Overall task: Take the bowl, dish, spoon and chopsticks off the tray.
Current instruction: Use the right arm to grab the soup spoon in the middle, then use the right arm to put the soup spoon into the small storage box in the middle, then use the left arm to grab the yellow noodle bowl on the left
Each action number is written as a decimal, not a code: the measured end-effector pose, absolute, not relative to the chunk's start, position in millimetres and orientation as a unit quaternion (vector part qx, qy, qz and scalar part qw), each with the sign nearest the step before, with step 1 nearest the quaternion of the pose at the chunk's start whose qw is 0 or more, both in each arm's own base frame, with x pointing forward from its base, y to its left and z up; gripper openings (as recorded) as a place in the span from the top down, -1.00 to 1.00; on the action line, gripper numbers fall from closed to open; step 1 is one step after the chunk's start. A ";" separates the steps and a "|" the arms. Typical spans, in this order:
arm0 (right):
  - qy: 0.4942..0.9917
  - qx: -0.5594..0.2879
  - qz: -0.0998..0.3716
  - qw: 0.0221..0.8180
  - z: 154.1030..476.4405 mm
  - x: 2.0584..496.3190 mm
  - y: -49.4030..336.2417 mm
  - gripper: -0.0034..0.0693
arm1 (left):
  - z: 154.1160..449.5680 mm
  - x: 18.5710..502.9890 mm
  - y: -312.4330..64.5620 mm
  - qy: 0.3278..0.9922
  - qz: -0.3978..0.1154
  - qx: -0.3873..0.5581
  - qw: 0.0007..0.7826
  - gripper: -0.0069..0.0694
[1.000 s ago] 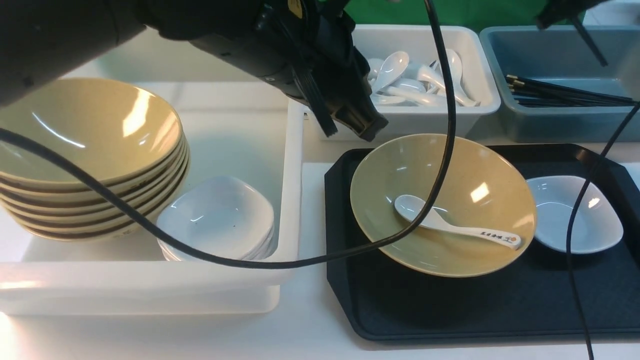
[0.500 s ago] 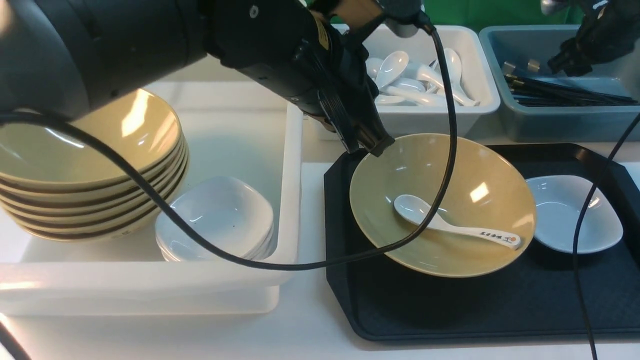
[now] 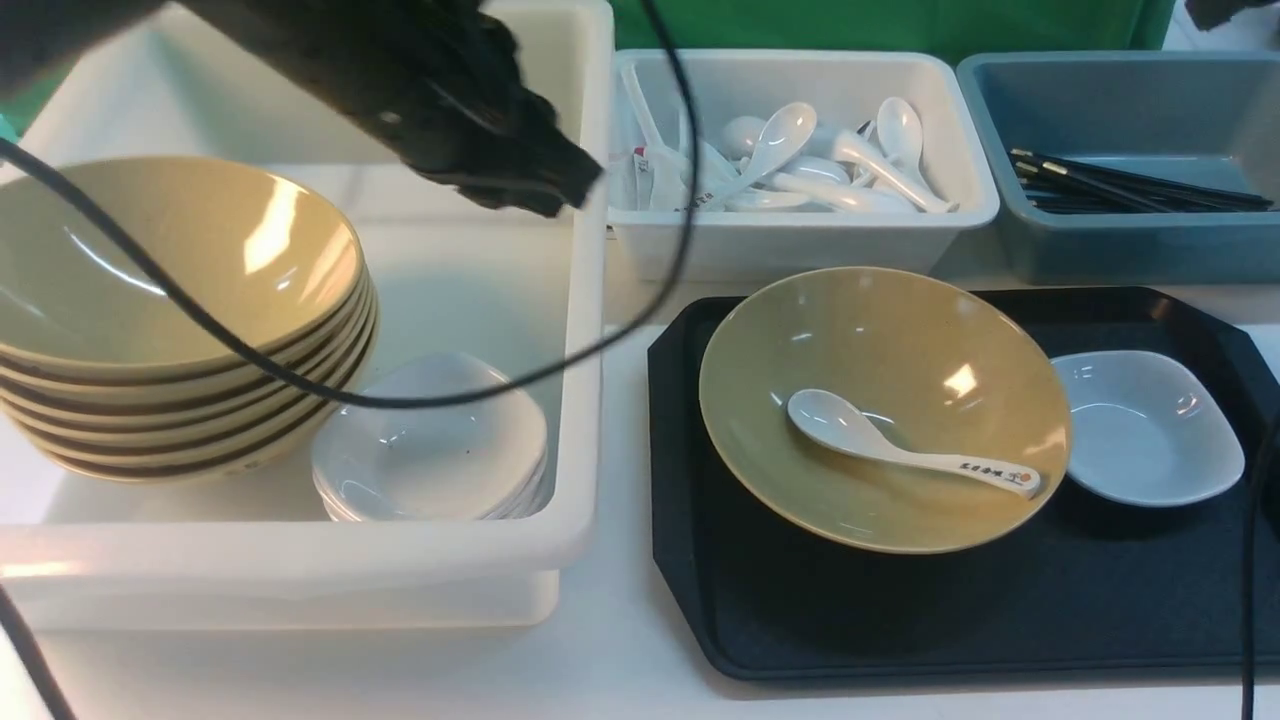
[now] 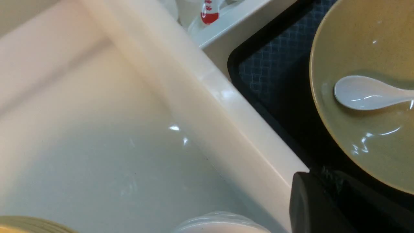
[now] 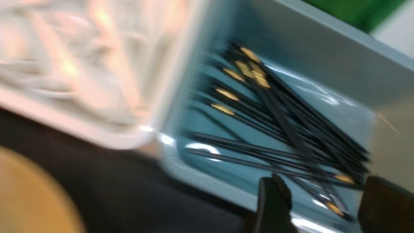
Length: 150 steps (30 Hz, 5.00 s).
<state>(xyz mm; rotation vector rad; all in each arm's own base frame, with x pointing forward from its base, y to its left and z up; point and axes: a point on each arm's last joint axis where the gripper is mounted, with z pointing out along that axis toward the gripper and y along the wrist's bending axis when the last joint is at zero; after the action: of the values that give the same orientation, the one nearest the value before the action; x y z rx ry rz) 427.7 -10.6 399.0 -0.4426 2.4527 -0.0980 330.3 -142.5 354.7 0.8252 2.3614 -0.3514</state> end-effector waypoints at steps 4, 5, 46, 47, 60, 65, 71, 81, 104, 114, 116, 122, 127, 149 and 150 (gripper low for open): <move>0.921 -0.234 0.017 0.310 404.8 397.9 40.6 0.05 | 357.5 324.7 -141.0 0.868 -0.148 0.371 0.296 0.85; 0.918 -0.250 0.022 0.307 406.4 389.1 50.7 0.08 | 359.8 320.6 -142.6 0.861 -0.147 0.387 0.296 0.85; 0.914 -0.403 -0.042 0.025 207.0 348.4 151.6 -0.45 | 340.0 191.3 -100.7 0.851 -0.154 0.359 0.352 0.85; 0.915 -0.401 -0.040 0.009 201.7 347.7 151.8 -0.44 | 340.0 191.3 -100.7 0.851 -0.154 0.359 0.352 0.85; 0.918 -0.392 -0.034 0.050 238.3 362.4 159.5 0.51 | 339.7 194.8 -101.3 0.850 -0.152 0.354 0.359 0.85; 0.914 -0.370 -0.030 0.163 305.8 375.9 160.6 0.51 | 340.6 196.0 -101.3 0.849 -0.151 0.349 0.367 0.85; 0.904 -0.301 -0.017 0.304 340.9 410.8 156.3 0.51 | 341.6 197.3 -101.3 0.851 -0.153 0.337 0.373 0.85; 0.886 -0.196 0.020 0.419 274.5 495.9 162.3 0.21 | 343.8 198.6 -102.9 0.854 -0.173 0.309 0.381 0.85; 0.896 -0.227 -0.039 0.380 458.9 363.3 92.7 0.11 | 363.2 308.3 -222.1 0.850 -0.115 0.454 0.242 0.73; 0.919 -0.233 -0.044 0.314 434.7 255.9 62.0 0.50 | 314.2 350.8 -279.7 0.871 -0.098 0.443 0.192 -0.31; 0.920 -0.234 -0.044 0.312 426.7 240.2 57.6 0.50 | 298.5 360.7 -285.4 0.878 -0.085 0.431 0.191 -0.54; 0.910 -0.225 -0.041 0.345 419.7 199.6 46.5 0.50 | 253.5 385.7 -289.2 0.896 -0.023 0.399 0.192 -0.77; 0.895 -0.221 -0.039 0.386 429.9 185.2 42.7 0.50 | 236.9 392.6 -293.9 0.902 -0.025 0.383 0.196 -0.71; 0.882 -0.219 -0.039 0.416 435.9 183.5 42.4 0.46 | 275.9 396.0 -267.4 0.911 -0.198 0.316 0.175 0.81; 0.881 -0.219 -0.039 0.419 436.3 183.8 42.5 0.46 | 287.8 397.6 -255.4 0.910 -0.211 0.309 0.181 0.81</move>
<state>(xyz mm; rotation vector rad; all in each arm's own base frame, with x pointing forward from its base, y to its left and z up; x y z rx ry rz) 183.8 42.5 436.3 -0.5480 2.2082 -0.0970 397.6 -255.4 287.8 0.8731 2.5692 -0.5949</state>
